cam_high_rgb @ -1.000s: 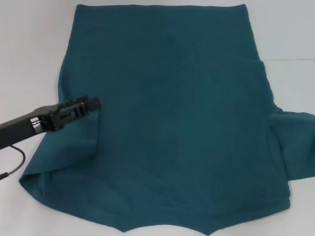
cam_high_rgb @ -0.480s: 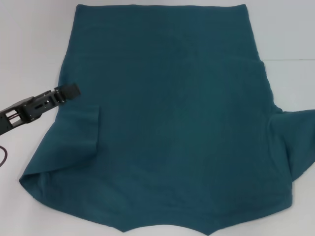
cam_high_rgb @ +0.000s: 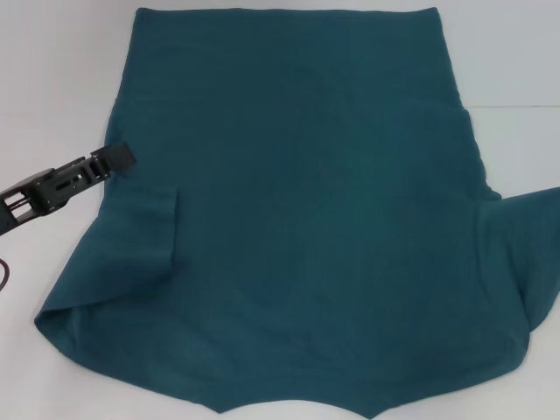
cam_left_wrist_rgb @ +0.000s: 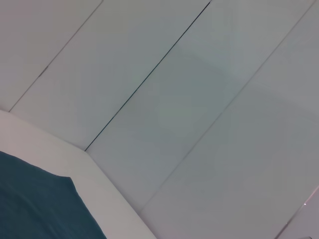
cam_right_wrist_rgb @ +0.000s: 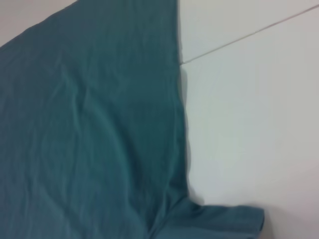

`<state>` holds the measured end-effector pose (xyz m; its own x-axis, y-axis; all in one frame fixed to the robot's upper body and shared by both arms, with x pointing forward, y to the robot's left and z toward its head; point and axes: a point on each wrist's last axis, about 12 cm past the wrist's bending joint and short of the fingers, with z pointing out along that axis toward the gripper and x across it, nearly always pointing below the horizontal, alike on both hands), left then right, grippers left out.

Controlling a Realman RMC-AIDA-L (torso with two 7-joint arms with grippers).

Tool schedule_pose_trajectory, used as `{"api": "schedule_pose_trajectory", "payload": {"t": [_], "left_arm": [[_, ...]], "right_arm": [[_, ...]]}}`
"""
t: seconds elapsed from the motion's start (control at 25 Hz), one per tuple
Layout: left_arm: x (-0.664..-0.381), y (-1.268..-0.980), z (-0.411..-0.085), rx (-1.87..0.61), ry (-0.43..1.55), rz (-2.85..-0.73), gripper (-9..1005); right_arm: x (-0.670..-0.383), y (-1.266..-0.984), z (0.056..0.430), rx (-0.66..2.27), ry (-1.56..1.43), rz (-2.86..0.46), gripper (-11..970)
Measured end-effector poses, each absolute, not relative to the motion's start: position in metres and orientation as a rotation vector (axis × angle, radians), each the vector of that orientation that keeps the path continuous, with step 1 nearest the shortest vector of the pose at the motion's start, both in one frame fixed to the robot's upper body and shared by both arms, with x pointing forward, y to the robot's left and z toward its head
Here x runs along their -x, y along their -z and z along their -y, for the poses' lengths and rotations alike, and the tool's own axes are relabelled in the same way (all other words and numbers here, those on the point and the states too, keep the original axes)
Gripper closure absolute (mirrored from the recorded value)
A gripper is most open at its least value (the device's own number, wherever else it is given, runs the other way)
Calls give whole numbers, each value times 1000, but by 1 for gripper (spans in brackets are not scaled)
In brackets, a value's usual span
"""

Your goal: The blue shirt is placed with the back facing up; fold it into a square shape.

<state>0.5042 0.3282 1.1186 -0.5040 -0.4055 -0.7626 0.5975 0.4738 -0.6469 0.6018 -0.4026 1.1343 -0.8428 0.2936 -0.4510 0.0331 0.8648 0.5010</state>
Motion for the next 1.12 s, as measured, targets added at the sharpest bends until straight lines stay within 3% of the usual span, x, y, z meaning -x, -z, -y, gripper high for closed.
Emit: {"api": "schedule_pose_trajectory", "payload": {"t": [0.24,0.52,1.12], "left_arm": [[-505,-1119,-329,-159,1232,-1693,365],[-506,-1120,-328,-155,1230,-1690,365],[-503,-1120,-334,-117,1223,-1658,365]], "right_arm": [[-599,-1135,394,-224,-762,-2511,897],[-607,-1145,345,-55,-995,-2555,889],[-624,-1139,297,59,-1019,-2607,870]]}}
